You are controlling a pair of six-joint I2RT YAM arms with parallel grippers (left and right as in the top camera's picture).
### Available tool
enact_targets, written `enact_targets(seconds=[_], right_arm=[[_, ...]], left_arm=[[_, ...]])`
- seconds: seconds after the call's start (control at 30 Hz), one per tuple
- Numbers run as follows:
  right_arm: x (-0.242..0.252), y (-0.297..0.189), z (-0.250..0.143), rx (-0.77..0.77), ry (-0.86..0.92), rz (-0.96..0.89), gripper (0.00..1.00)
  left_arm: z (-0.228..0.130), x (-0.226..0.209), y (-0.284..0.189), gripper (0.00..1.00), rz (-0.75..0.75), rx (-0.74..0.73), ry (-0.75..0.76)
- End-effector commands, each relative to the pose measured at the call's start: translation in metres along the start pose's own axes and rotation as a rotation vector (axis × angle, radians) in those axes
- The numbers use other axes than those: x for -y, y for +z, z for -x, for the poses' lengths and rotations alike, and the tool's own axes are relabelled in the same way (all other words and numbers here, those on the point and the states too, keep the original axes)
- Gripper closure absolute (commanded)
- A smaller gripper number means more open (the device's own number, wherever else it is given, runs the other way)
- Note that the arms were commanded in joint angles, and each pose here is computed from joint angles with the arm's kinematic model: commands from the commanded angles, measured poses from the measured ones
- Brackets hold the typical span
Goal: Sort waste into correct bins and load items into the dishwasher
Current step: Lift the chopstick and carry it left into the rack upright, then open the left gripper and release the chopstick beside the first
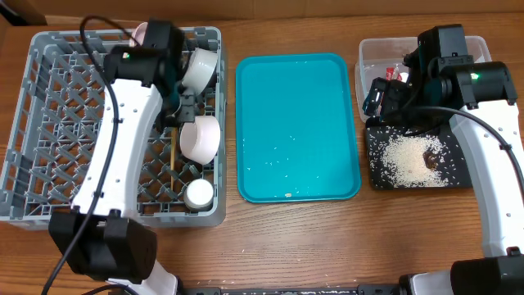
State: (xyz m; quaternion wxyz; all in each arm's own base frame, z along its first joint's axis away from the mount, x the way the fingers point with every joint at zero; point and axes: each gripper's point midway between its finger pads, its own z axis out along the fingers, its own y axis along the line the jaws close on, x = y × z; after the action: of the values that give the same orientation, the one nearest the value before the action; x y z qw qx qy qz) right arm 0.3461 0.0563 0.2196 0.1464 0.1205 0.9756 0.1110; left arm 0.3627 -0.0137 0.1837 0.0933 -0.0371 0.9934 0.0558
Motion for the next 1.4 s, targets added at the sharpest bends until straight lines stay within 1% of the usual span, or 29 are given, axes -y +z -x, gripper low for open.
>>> enact_targets(seconds=[0.0,0.1,0.2,0.37,0.4,0.43,0.47,0.5,0.57,0.6,0.63,0.67,0.77,0.83,0.93,1.03,1.1,1.23,1.27,1.3,1.37], right_arm=[[-0.002,-0.003,0.001,0.008,-0.003,0.011,0.0],[-0.002,-0.003,0.001,0.008,-0.003,0.011,0.0],[-0.002,-0.002,0.001,0.007,-0.003,0.012,0.0],[-0.002,-0.003,0.001,0.008,-0.003,0.012,0.0],[-0.002,-0.002,0.001,0.007,-0.003,0.012,0.0],[-0.002,-0.002,0.001,0.007,-0.003,0.012,0.0],[-0.002,-0.003,0.001,0.008,-0.003,0.011,0.0],[-0.002,-0.002,0.001,0.007,-0.003,0.011,0.0],[-0.002,-0.002,0.001,0.007,-0.003,0.012,0.01],[-0.002,-0.002,0.001,0.007,-0.003,0.012,0.0],[-0.002,-0.002,0.001,0.007,-0.003,0.012,0.0],[-0.002,-0.002,0.001,0.007,-0.003,0.011,0.0],[-0.002,-0.003,0.001,0.008,-0.003,0.011,0.0],[-0.002,-0.002,0.001,0.007,-0.003,0.012,0.0],[-0.002,-0.002,0.001,0.007,-0.003,0.011,0.0],[-0.002,-0.003,0.001,0.008,-0.003,0.011,0.0],[-0.002,-0.002,0.001,0.007,-0.003,0.011,0.0],[-0.002,-0.002,0.001,0.007,-0.003,0.011,0.0],[-0.002,-0.002,0.001,0.007,-0.003,0.012,0.0],[-0.002,-0.002,0.001,0.007,-0.003,0.011,0.0],[-0.002,-0.003,0.001,0.008,-0.003,0.012,0.0]], left_arm=[[-0.005,-0.016,0.019,0.96,-0.014,-0.012,0.034],[-0.004,-0.026,0.036,0.96,-0.028,-0.007,0.079],[-0.004,-0.021,0.048,0.96,-0.113,0.003,0.164],[-0.005,-0.02,0.056,0.96,-0.127,0.006,0.172],[-0.005,-0.021,0.056,0.92,-0.125,0.005,0.172],[-0.005,-0.021,0.056,0.83,-0.125,0.004,0.172],[-0.006,-0.021,0.056,0.78,-0.125,0.002,0.171],[-0.006,-0.022,0.056,0.77,-0.121,0.0,0.17],[-0.007,-0.023,0.056,0.81,-0.119,-0.005,0.148],[-0.007,-0.025,0.056,0.85,-0.112,-0.007,0.123],[-0.007,-0.027,0.057,0.92,-0.096,-0.01,0.085],[-0.007,-0.029,0.057,0.96,-0.086,-0.011,0.054],[-0.007,-0.03,0.057,0.95,-0.08,-0.013,-0.02],[-0.007,-0.03,0.057,0.89,-0.08,-0.014,-0.044],[-0.006,-0.028,0.057,0.86,-0.089,-0.013,-0.061],[-0.001,-0.018,0.049,0.85,-0.156,0.001,-0.066],[0.005,-0.009,0.032,0.84,-0.218,0.027,-0.063],[0.014,-0.002,-0.024,0.77,-0.299,0.111,-0.045],[0.014,-0.001,-0.04,0.73,-0.312,0.135,-0.042],[0.013,-0.001,-0.058,0.67,-0.324,0.167,-0.039],[0.01,-0.003,-0.092,0.42,-0.332,0.247,-0.033]])
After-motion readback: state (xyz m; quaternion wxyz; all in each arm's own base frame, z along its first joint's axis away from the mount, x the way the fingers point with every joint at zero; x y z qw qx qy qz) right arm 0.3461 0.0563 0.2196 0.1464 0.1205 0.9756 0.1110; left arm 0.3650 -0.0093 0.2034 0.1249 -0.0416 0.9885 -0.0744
